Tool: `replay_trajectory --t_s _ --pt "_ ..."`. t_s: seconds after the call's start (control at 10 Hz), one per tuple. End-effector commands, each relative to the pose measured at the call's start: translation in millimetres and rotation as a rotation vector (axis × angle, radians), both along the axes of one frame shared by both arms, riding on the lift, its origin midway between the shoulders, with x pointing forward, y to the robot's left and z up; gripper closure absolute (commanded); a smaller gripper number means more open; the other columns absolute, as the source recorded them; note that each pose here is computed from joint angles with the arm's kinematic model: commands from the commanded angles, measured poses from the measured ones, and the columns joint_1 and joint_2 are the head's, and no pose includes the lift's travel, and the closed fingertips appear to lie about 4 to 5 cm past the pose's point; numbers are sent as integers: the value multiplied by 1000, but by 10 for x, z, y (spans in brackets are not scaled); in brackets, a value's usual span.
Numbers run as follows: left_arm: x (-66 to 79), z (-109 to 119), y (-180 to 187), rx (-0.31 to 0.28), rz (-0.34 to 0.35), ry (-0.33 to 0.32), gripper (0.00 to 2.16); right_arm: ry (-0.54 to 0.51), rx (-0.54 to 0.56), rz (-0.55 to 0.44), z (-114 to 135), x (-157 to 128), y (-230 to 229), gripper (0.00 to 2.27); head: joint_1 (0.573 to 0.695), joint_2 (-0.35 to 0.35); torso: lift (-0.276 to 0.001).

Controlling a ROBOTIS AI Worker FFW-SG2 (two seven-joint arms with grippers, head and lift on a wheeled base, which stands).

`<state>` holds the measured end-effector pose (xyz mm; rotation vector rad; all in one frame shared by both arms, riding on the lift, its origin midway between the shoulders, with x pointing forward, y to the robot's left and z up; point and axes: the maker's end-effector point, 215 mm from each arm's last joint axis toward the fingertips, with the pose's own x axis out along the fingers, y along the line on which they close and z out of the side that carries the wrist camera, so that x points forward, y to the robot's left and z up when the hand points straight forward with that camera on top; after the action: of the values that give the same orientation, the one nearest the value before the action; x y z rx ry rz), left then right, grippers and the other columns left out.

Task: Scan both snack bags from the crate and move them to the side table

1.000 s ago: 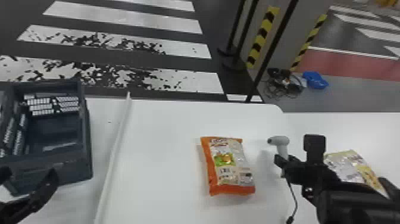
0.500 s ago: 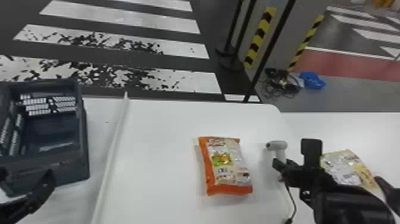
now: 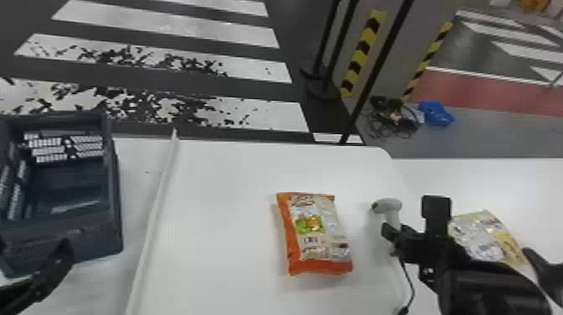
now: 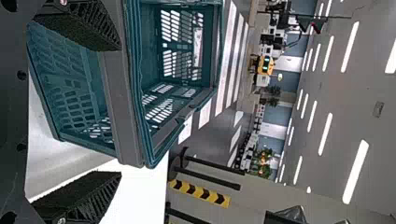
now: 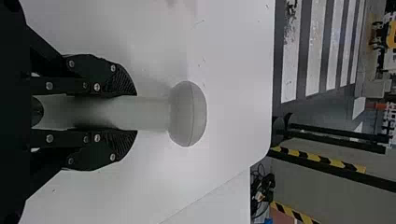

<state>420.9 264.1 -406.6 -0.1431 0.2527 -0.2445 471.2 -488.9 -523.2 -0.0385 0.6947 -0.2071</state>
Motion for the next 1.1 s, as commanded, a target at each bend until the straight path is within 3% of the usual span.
replay_trajectory --t_s 0.0,0.1,0.3,0.5,0.6,0.8,1.0 --pt "-2 -7 -3 1 0 1 39 1 2 -2 -11 -5 1 2027 695 -276 -99" --pt "3 1 -6 -1 -2 0 39 0 2 -3 -14 -5 4 1811 695 -277 -99" --pt "4 0 -3 1 0 0 39 -10 -1 -2 7 15 1 873 695 -276 -99" --pt "9 -1 0 -1 0 0 39 -14 3 -3 17 20 2 286 695 -275 -99" --pt "9 -2 0 1 0 0 39 -15 -3 -9 26 21 -13 124 695 -274 -99" --pt "9 -2 0 1 0 0 39 -26 -6 -20 133 -32 -24 110 695 -279 -99" --pt "3 -3 -11 0 -2 0 39 -76 65 -42 368 -134 34 110 695 -281 -99"
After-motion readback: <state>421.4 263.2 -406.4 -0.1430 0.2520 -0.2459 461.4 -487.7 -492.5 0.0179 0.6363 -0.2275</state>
